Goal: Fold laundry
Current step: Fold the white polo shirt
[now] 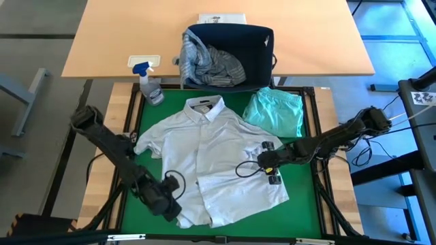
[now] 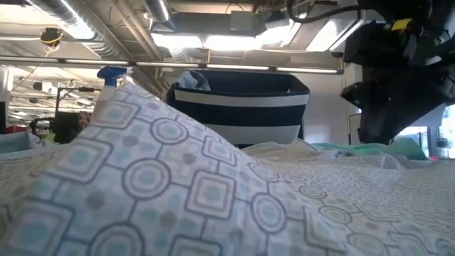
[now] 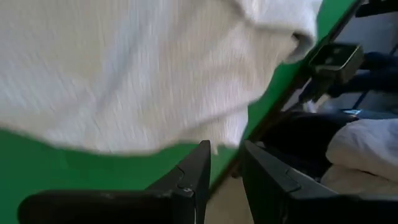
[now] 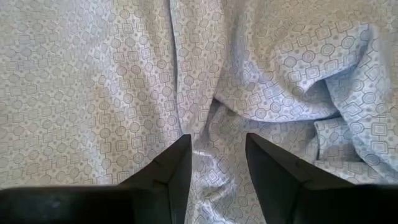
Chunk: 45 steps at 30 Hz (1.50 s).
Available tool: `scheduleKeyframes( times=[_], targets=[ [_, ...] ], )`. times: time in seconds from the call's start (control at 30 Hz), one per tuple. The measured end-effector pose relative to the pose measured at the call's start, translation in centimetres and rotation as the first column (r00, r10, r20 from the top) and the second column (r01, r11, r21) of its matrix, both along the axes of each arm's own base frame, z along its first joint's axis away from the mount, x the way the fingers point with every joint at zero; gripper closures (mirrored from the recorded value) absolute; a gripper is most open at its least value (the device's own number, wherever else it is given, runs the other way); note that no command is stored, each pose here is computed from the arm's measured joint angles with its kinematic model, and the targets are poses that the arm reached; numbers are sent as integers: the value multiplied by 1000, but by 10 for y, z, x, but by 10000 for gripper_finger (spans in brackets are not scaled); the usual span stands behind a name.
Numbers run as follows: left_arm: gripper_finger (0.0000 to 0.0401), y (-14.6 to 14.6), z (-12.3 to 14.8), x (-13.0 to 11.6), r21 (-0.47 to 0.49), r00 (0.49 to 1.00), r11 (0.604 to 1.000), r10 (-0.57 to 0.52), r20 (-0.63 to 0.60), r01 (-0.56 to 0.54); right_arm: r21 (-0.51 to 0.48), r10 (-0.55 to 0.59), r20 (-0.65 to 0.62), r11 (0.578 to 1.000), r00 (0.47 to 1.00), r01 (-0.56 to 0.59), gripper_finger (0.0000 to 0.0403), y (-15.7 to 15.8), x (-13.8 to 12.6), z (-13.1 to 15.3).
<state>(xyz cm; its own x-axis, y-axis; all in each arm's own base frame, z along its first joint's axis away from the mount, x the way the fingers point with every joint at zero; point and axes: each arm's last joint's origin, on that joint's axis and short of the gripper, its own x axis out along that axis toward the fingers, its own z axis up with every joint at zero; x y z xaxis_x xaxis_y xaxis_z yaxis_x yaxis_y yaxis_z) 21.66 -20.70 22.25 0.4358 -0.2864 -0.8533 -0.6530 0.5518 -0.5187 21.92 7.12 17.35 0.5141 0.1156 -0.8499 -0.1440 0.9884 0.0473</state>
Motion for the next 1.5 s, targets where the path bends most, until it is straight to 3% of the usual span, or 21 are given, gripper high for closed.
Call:
scheduleKeyframes(
  times=[0.13, 0.3, 0.57, 0.83, 1.03, 1.23, 1.33, 1.5],
  targets=[
    [300, -28, -12, -8, -117, 997, 991, 63, -54, -69, -2, 0, -7, 1000, 1000, 0, 252, 0, 0, -1],
    [259, -61, -43, -10, -175, 995, 980, 79, -66, -90, -15, 25, 2, 1000, 1000, -25, 252, 0, 0, 0],
    [222, -73, -90, 6, -90, 995, 991, 95, -8, -95, -42, 67, 5, 997, 998, -67, 252, 0, 0, 0],
    [222, -70, -92, 6, 45, 996, 998, 29, 84, -33, -38, 69, -3, 997, 998, -69, 252, 0, -1, -1],
    [251, -70, -96, 6, 116, 994, 992, -55, 97, 44, -38, 68, 0, 997, 998, -68, 252, 0, 0, -1],
    [339, -66, -97, 9, 128, 993, 990, -78, 86, 67, -42, 65, 2, 997, 998, -65, 252, 0, 0, -1],
    [388, -67, -94, 10, 62, 996, 997, -56, 66, 52, -48, 61, 5, 997, 998, -60, 252, 0, 0, -1],
    [388, -72, -60, 13, -189, 992, 982, 49, 117, -26, -62, 51, 12, 997, 999, -51, 252, -1, 0, 0]
  ],
)
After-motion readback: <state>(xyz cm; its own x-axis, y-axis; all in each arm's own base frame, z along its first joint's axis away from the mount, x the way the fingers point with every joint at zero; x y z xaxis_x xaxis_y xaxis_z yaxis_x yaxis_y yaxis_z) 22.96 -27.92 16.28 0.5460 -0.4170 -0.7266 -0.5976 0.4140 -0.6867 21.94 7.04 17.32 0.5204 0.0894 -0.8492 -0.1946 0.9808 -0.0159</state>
